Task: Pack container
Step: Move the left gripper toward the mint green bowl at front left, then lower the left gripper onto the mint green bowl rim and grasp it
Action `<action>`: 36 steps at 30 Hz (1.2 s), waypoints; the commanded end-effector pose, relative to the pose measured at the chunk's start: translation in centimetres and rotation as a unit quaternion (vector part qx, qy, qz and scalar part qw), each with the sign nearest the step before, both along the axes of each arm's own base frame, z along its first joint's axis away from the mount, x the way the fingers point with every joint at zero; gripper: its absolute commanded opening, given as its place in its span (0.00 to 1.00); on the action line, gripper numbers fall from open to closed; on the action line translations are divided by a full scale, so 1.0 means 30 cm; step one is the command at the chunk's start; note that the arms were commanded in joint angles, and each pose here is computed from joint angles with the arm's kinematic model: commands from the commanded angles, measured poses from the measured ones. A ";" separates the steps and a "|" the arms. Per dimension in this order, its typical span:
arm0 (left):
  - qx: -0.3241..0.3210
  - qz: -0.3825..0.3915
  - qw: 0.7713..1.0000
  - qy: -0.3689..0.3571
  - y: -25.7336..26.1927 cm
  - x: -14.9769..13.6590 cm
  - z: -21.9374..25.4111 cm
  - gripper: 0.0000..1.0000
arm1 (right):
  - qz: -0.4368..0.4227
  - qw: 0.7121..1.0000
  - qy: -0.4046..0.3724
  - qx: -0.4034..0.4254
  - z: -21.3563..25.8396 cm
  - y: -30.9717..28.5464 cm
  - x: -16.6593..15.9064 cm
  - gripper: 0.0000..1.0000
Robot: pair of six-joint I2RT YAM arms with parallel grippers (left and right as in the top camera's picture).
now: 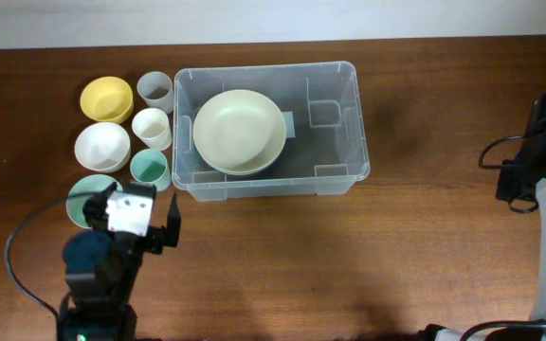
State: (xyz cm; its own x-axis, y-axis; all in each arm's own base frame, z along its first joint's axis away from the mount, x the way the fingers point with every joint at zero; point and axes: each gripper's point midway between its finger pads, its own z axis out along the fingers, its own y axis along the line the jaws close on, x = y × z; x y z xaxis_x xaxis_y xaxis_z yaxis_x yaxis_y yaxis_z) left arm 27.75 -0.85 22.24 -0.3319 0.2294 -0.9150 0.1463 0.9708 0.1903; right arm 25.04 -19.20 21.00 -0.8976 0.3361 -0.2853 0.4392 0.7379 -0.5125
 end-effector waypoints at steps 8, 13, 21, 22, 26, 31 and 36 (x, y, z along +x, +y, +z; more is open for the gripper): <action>-0.128 0.082 0.981 0.121 0.160 0.115 0.120 1.00 | 0.002 1.000 -0.004 0.020 -0.024 0.014 0.009 0.99; -0.148 0.161 0.966 0.138 0.247 0.124 0.103 1.00 | 0.002 1.000 -0.004 0.020 -0.024 0.014 0.009 0.99; -0.253 0.465 0.835 0.149 0.568 -0.056 -0.015 1.00 | 0.002 1.000 -0.004 0.020 -0.024 0.014 0.009 0.99; -0.257 0.469 0.831 0.152 0.579 -0.059 -0.023 1.00 | 0.002 1.000 -0.004 0.020 -0.024 0.014 0.009 0.99; -0.279 0.459 0.820 0.197 0.552 -0.073 -0.086 1.00 | 0.002 1.000 -0.004 0.020 -0.024 0.014 0.009 0.99; -0.296 0.479 0.793 0.233 0.564 -0.067 -0.171 1.00 | 0.002 1.000 -0.004 0.020 -0.024 0.014 0.009 0.99; -0.379 0.458 0.741 0.312 0.529 -0.015 -0.336 1.00 | 0.002 1.000 -0.004 0.020 -0.024 0.014 0.009 0.99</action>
State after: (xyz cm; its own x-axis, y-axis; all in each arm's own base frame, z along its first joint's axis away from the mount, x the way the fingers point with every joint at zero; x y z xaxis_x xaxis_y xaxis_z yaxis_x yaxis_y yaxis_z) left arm 26.19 15.96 14.35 -0.4569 -0.7927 -0.4035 -0.7998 0.5646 -0.2036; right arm 25.31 -18.73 20.66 -0.8979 0.3361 -0.2844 0.4371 0.7586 -0.4832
